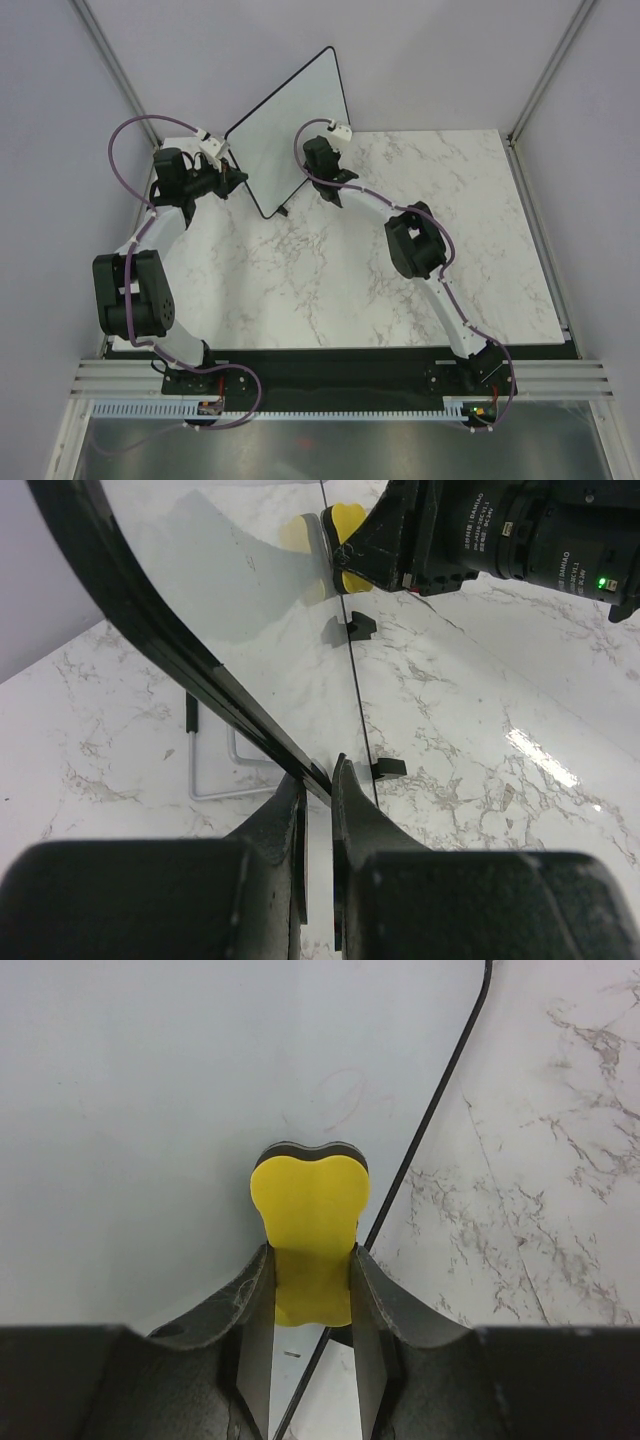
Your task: Erase the whiteboard
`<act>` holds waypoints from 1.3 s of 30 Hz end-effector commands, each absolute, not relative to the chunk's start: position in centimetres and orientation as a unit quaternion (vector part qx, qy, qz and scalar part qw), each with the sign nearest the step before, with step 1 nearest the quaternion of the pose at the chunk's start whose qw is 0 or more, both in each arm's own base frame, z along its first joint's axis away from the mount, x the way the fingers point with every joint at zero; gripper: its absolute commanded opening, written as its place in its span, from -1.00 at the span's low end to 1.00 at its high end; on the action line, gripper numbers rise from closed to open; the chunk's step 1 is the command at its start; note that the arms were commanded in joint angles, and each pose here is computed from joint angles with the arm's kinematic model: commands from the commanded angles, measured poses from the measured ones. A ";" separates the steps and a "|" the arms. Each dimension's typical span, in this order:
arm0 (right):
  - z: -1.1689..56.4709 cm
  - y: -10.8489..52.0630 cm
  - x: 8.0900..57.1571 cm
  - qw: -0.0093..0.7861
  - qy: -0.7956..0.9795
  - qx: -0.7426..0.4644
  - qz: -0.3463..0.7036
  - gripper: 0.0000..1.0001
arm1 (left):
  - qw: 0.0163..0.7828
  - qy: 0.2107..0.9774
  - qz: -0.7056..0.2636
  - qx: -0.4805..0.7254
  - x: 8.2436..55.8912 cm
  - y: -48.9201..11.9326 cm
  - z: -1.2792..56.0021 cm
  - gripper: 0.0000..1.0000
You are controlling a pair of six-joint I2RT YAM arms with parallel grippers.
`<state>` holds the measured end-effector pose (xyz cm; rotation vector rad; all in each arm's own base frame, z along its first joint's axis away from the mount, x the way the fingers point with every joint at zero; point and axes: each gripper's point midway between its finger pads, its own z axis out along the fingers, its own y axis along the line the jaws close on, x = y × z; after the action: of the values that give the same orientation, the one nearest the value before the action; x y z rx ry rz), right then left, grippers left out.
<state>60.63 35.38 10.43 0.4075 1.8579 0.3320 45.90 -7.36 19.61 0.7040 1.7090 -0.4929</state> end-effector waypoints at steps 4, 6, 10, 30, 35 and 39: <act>8.4 39.2 59.0 0.549 0.798 0.160 0.189 -1.00 | 0.548 0.766 -0.117 0.317 46.8 -3.9 14.9 -0.96; 7.2 40.0 57.9 0.541 0.806 0.148 0.188 -1.00 | 0.547 0.766 -0.115 0.318 46.8 -3.8 14.8 -0.96; 6.6 41.3 56.2 0.540 0.810 0.125 0.191 -1.00 | 0.547 0.766 -0.116 0.318 46.8 -3.9 14.8 -0.96; 8.6 42.0 55.7 0.552 0.803 0.079 0.211 -1.00 | 0.535 0.788 -0.127 0.276 44.3 -0.9 14.2 -0.96; 8.1 44.3 54.1 0.542 0.803 0.056 0.242 -1.00 | 0.533 0.791 -0.130 0.273 44.3 -0.7 13.5 -0.96; 8.0 45.4 53.5 0.545 0.795 0.052 0.262 -1.00 | 0.534 0.789 -0.132 0.275 44.4 -0.8 13.6 -0.96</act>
<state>56.68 39.39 5.82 0.2390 1.9031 0.3947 44.07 -4.62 19.16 0.6521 1.7358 -0.5104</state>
